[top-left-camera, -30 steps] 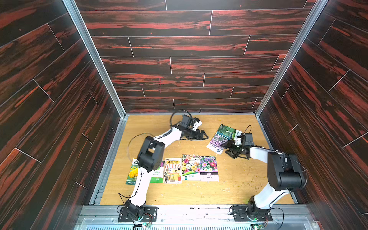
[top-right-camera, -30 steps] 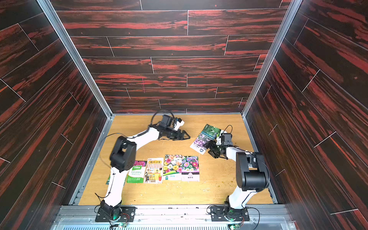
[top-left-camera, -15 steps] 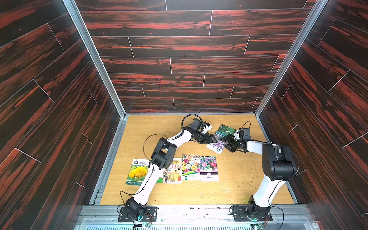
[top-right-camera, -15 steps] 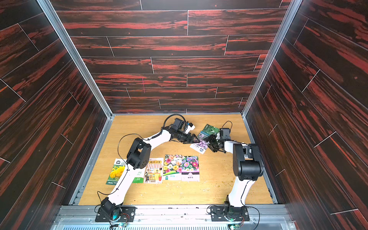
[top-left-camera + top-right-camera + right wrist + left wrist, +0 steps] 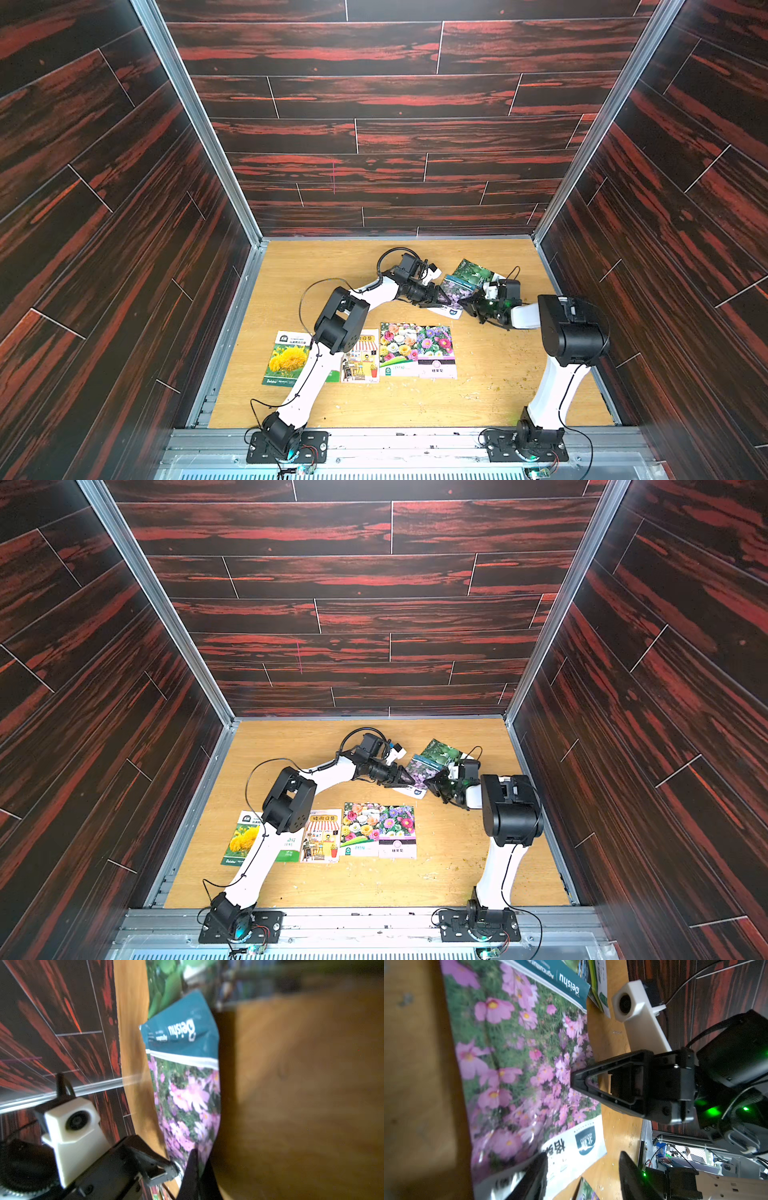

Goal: Arrange the seed packets in a row
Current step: Pick up the seed packet from the center of the board, then place the seed packet at the center of the board.

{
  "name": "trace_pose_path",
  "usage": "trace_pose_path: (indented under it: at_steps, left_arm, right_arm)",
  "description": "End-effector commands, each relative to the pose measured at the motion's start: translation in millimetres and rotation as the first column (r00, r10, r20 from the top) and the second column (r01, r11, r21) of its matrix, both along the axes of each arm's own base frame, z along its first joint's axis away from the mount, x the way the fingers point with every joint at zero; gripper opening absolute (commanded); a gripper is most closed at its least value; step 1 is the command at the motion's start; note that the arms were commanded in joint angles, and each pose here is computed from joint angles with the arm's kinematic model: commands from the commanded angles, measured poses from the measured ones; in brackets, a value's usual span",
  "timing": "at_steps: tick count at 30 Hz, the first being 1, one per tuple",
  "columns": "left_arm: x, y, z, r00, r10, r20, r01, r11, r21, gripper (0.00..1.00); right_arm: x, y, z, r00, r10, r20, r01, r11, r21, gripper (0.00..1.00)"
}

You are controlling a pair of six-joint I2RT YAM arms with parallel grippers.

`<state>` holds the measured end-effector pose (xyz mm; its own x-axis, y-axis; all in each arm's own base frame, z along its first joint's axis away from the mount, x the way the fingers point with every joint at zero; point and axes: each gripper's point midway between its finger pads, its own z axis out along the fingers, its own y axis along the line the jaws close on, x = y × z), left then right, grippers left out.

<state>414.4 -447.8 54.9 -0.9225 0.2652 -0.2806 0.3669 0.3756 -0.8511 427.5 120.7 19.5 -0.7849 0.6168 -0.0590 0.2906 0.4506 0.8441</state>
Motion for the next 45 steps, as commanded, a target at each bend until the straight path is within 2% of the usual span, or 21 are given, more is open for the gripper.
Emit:
trace_pose_path:
  at_steps: [1, 4, 7, 9, 10, 12, 15, 18, 21, 24, 27, 34, 38, 40, 43, 45]
  left_arm:
    - [-2, 7, 60, 0.994, -0.002, 0.113, 0.003, 1.000, -0.010, 0.62]
    - [-1, 28, 87, 0.986, 0.005, 0.167, -0.010, 1.000, 0.027, 0.72]
    - [4, 60, 111, 0.981, 0.037, 0.192, -0.045, 0.998, 0.040, 0.79]
    - [9, 88, 117, 0.976, 0.063, 0.207, -0.079, 0.995, 0.068, 0.99]
    - [11, 103, 119, 0.975, 0.074, 0.209, -0.093, 0.993, 0.079, 1.00]
    - [13, 130, 123, 0.974, 0.100, 0.202, -0.120, 0.989, 0.088, 1.00]
    - [6, 159, 127, 0.979, 0.106, 0.175, -0.120, 0.990, 0.073, 1.00]
    - [-11, 165, 135, 0.979, 0.018, 0.202, -0.035, 0.996, 0.079, 1.00]
    - [-33, 168, 148, 0.976, -0.092, 0.197, 0.077, 0.994, 0.079, 1.00]
    - [-52, 170, 167, 0.964, -0.171, 0.205, 0.166, 0.985, 0.044, 1.00]
    - [-59, 170, 181, 0.951, -0.187, 0.247, 0.191, 0.982, 0.011, 1.00]
    - [-48, 172, 176, 0.952, -0.153, 0.266, 0.139, 0.988, 0.070, 0.96]
    - [-30, 173, 168, 0.950, -0.124, 0.287, 0.091, 0.988, 0.124, 0.96]
    - [-26, 171, 170, 0.951, -0.121, 0.285, 0.091, 0.989, 0.115, 0.95]
    - [-23, 165, 179, 0.951, -0.129, 0.283, 0.111, 0.991, 0.077, 0.89]
    - [-27, 161, 183, 0.948, -0.151, 0.281, 0.140, 0.988, 0.062, 0.81]
  right_arm:
    - [1, 7, 26, 0.993, 0.055, 0.101, -0.057, 0.998, 0.019, 0.00]
    - [0, 17, 56, 0.964, 0.140, 0.226, -0.160, 0.985, 0.071, 0.00]
    - [-5, 33, 87, 0.907, 0.266, 0.328, -0.327, 0.934, 0.145, 0.00]
    - [-12, 42, 108, 0.859, 0.326, 0.395, -0.421, 0.889, 0.182, 0.00]
    - [-17, 44, 119, 0.835, 0.343, 0.430, -0.455, 0.870, 0.188, 0.00]
    - [-25, 48, 138, 0.788, 0.370, 0.493, -0.511, 0.839, 0.188, 0.00]
    - [-43, 58, 162, 0.707, 0.427, 0.564, -0.618, 0.761, 0.197, 0.00]
    - [-56, 73, 180, 0.631, 0.481, 0.609, -0.707, 0.679, 0.197, 0.00]
    - [-65, 92, 176, 0.588, 0.542, 0.600, -0.764, 0.616, 0.192, 0.00]
    - [-74, 105, 177, 0.562, 0.566, 0.603, -0.789, 0.586, 0.186, 0.00]
    - [-82, 111, 175, 0.546, 0.589, 0.596, -0.807, 0.561, 0.186, 0.00]
    - [-96, 131, 170, 0.510, 0.640, 0.574, -0.845, 0.497, 0.197, 0.00]
    - [-107, 148, 169, 0.474, 0.671, 0.570, -0.872, 0.448, 0.197, 0.00]
    - [-110, 153, 169, 0.466, 0.677, 0.570, -0.877, 0.437, 0.199, 0.00]
    - [-109, 156, 166, 0.475, 0.676, 0.563, -0.874, 0.439, 0.209, 0.00]
    - [-108, 156, 166, 0.483, 0.672, 0.562, -0.869, 0.447, 0.212, 0.00]
